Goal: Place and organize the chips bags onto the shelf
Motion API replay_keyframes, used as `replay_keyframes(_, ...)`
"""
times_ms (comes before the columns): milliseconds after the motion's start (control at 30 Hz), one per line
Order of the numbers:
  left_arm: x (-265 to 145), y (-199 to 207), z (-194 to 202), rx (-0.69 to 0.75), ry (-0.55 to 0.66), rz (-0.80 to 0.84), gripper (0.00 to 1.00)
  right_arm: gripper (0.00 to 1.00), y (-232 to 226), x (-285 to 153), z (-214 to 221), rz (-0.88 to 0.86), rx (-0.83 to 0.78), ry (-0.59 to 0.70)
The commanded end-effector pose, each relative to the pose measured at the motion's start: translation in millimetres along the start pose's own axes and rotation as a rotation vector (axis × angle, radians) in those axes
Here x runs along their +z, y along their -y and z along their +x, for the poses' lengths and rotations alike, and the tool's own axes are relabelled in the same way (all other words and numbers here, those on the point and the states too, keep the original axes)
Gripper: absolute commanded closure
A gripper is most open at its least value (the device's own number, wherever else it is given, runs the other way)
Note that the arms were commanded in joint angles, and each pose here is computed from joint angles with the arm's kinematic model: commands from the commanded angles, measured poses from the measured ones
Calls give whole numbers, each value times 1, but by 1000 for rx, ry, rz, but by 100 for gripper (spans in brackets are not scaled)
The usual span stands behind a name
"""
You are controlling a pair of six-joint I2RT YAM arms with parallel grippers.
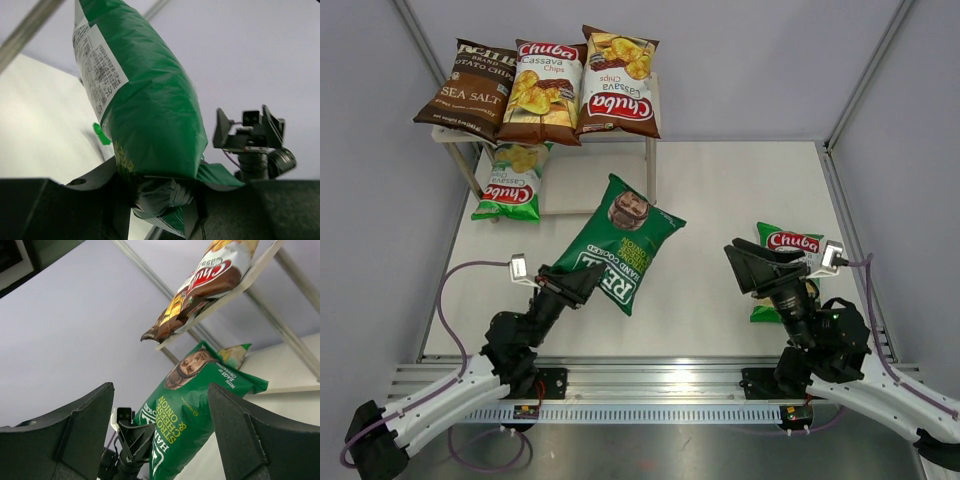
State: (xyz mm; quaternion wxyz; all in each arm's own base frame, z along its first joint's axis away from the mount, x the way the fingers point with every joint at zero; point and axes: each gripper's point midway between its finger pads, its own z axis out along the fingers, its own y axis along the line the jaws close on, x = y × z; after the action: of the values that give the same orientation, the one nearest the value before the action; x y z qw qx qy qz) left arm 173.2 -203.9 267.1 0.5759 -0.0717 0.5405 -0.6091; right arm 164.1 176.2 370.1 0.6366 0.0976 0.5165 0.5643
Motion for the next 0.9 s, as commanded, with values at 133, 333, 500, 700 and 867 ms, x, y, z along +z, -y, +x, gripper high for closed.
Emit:
replay_keyframes(133,-11,-58,-10,4,118,-218,91,17,15,-17,-34,108,-91,66)
replay_keyframes(333,-8,-74,-35,4,209,-280,91,17,18,-24,-40,119,-93,69)
replay_keyframes(500,7,-84,-70,12,278,-308,91,17,15,-27,-45,114,-95,68)
replay_keyframes(700,39,-107,-112,-2,312,-286,93,17,10,-30,-51,96,-85,77)
replay_keyframes(867,75,-112,-140,19,348,-237,94,17,8,-33,-56,94,-93,81)
